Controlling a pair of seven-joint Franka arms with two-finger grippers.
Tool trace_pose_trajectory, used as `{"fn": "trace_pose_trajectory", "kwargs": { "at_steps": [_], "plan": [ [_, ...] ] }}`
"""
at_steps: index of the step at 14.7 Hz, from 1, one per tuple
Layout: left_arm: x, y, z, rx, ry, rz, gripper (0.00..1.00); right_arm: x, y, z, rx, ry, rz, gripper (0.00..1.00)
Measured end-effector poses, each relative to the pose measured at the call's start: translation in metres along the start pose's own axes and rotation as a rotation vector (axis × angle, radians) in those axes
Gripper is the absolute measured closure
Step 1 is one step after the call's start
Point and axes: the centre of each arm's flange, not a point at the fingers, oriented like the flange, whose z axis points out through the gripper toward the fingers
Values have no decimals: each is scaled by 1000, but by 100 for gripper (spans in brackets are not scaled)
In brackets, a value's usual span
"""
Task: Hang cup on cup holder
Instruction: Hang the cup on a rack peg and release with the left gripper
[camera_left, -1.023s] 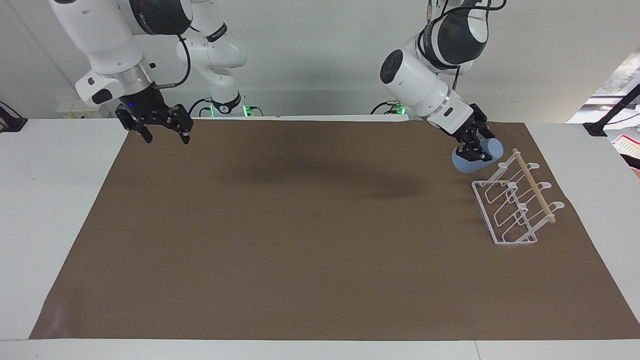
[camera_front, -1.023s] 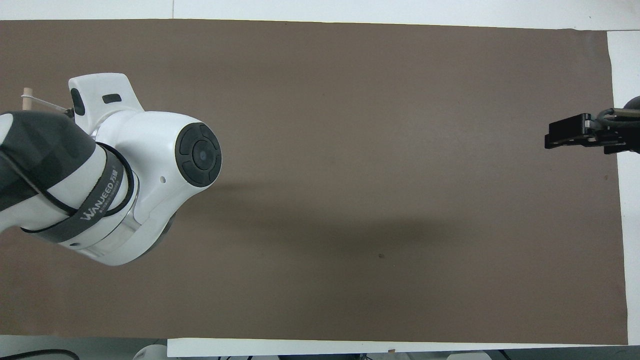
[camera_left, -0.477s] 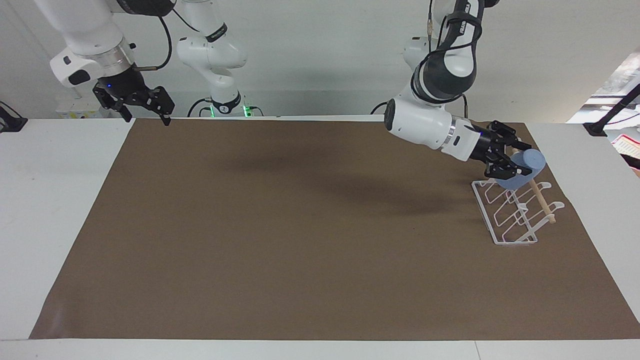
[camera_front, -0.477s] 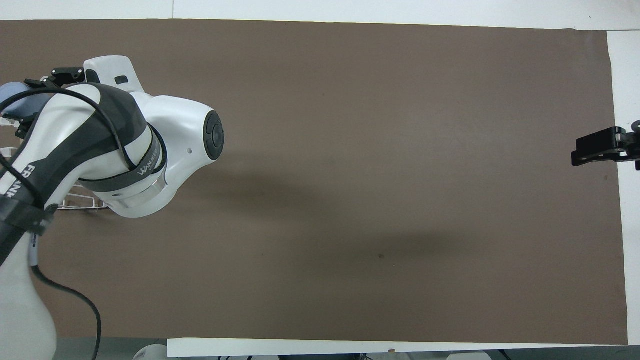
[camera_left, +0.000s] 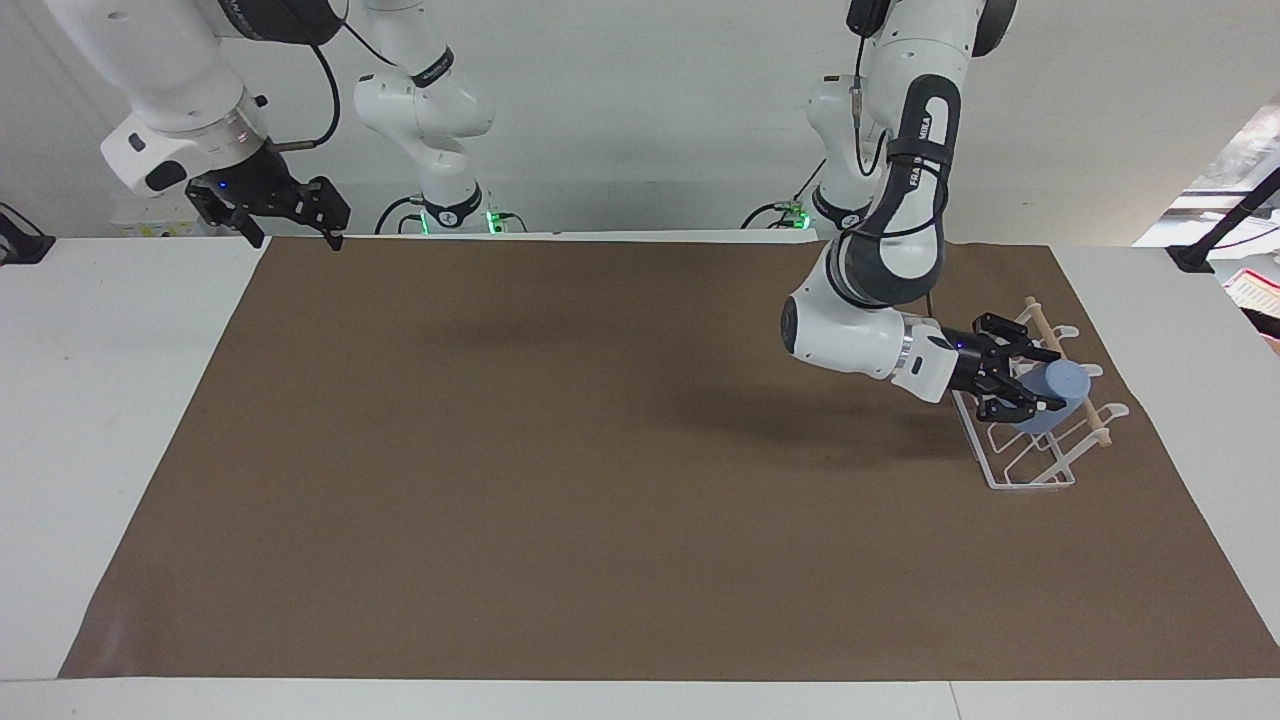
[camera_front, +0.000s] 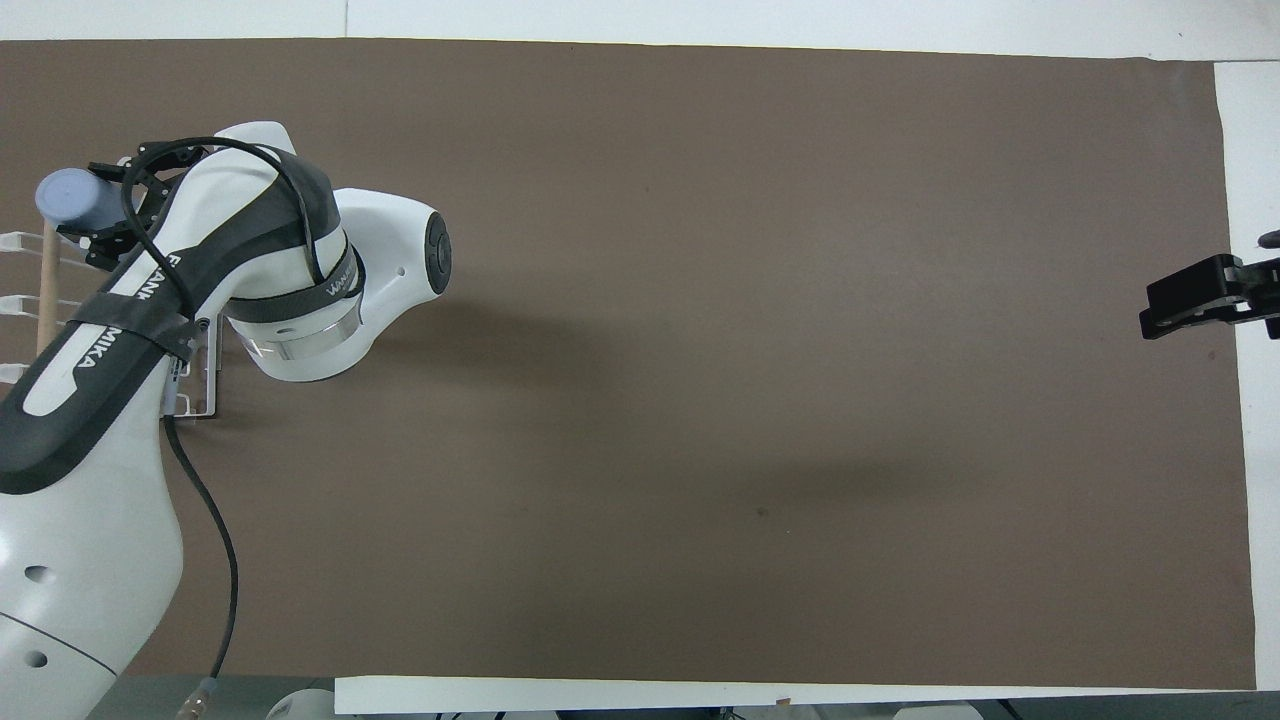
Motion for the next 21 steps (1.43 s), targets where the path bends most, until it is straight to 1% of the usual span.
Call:
{"fn": "trace_pose_trajectory", "kwargs": {
  "at_steps": [5,8,10,11,13,14,15,17,18,19,21],
  "plan": [
    [-1,7,14,4,-8,-28,35,0,1,2,-1,-11,0,0],
    [-8,12,25,-11,-33,-34,36,-1,1,2,-1,-19,0,0],
    [-13,14,29,-11,-61,-32,36,-1,1,2,-1,-19,-1,0],
    [-15,13,31,-3,-75,-31,30,-1,1,2,-1,-19,-1,0],
    [-18,13,35,4,-111,-33,7,-1,1,2,-1,-19,-2,0],
    [-18,14,36,-2,-121,-36,0,-1,1,2,-1,-19,-2,0],
    [-14,16,36,-5,-123,-44,0,-1,1,2,-1,-19,-3,0],
    [10,20,31,-13,-135,-96,0,-1,0,2,-1,-19,-4,0],
    [30,19,26,-13,-164,-125,0,-1,0,2,-1,-19,-4,0],
    [53,14,22,-13,-201,-124,0,-1,0,2,-1,-19,-4,0],
    [95,-4,24,-11,-284,-65,0,-1,0,2,-1,-19,-5,0]
  ]
}}
